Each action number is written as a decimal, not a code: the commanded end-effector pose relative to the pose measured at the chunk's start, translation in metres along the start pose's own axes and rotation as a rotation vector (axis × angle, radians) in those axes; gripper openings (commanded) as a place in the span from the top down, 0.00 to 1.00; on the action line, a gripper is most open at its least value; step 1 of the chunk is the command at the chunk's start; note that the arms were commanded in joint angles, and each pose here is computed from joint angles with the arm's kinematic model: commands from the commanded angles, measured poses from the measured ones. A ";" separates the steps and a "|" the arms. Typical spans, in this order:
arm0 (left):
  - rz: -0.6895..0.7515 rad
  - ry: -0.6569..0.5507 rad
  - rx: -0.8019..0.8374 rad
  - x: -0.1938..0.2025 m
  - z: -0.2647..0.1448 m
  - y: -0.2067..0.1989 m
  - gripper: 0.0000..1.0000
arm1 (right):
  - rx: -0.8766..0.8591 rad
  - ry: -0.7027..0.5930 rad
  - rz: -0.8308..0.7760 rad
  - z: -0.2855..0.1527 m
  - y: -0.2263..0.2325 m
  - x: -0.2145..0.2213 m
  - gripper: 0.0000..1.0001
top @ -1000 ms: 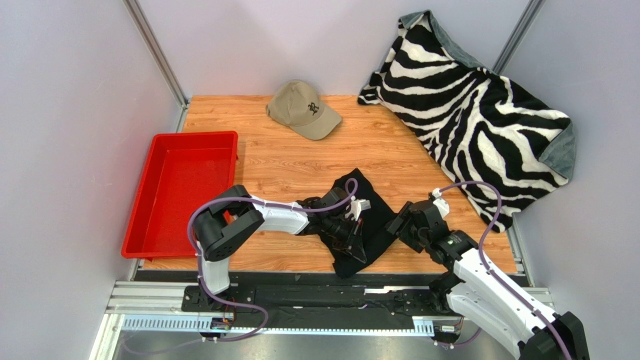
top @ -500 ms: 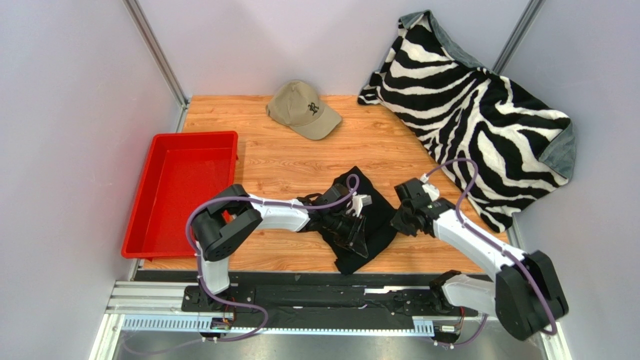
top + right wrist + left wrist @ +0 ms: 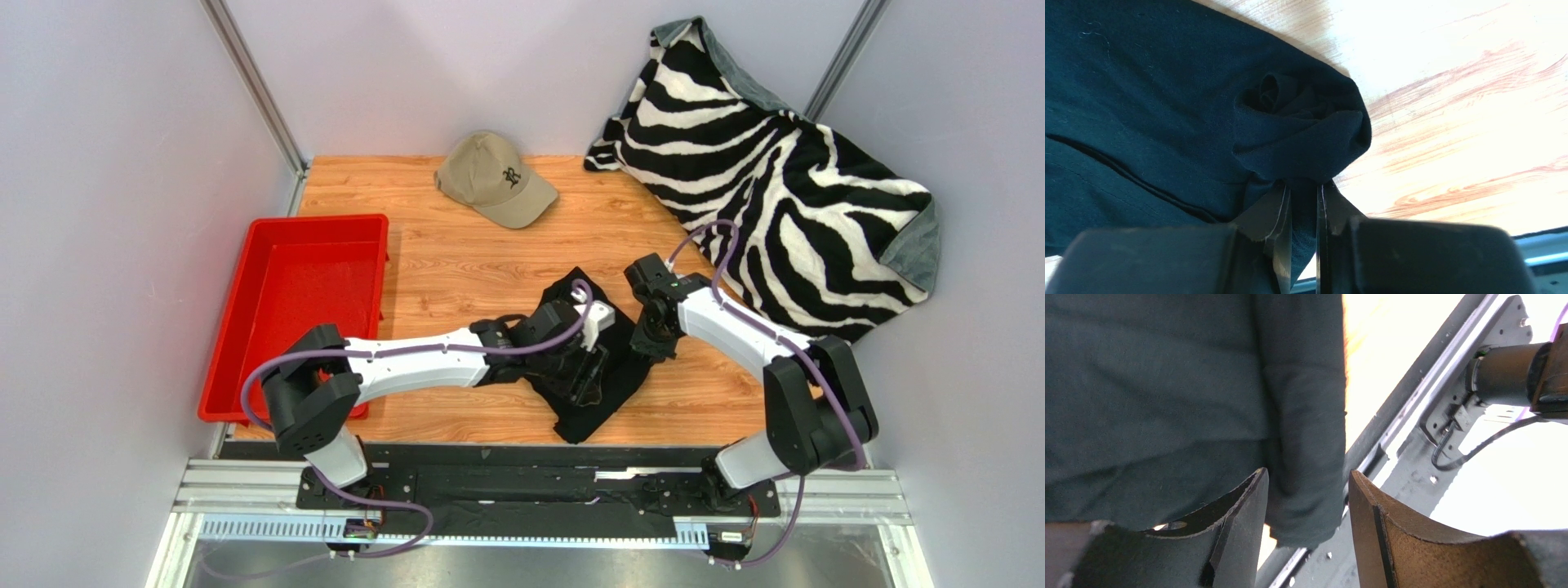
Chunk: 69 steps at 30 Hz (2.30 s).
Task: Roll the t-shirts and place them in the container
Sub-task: Roll the T-shirt to the center of the board.
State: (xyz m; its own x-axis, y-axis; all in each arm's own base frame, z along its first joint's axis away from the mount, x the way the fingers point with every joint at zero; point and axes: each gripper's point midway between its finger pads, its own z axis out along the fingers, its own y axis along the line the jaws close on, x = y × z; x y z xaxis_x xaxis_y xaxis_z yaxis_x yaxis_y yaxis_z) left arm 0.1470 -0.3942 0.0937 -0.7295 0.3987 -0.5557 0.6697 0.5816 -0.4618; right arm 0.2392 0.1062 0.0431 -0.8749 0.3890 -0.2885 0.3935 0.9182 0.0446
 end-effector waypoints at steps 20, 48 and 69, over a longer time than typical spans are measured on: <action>0.602 -0.113 -0.671 -0.010 0.035 -0.020 0.02 | 0.064 0.127 -0.098 0.011 0.008 -0.002 1.00; 0.417 -0.094 -0.428 0.013 0.053 -0.021 1.00 | -0.108 -0.114 -0.016 -0.030 0.027 -0.042 0.27; -0.152 0.131 0.276 0.016 0.044 -0.015 1.00 | -0.442 -0.320 0.217 -0.043 0.012 -0.007 0.24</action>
State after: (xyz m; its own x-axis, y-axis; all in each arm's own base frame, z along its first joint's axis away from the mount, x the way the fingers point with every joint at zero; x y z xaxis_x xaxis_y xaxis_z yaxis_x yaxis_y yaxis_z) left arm 0.1457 -0.4228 0.0511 -0.7404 0.4472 -0.5018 0.6711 0.5337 -0.5145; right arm 0.2230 0.1066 0.0765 -0.6840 0.5515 -0.4775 0.3715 0.8267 0.4226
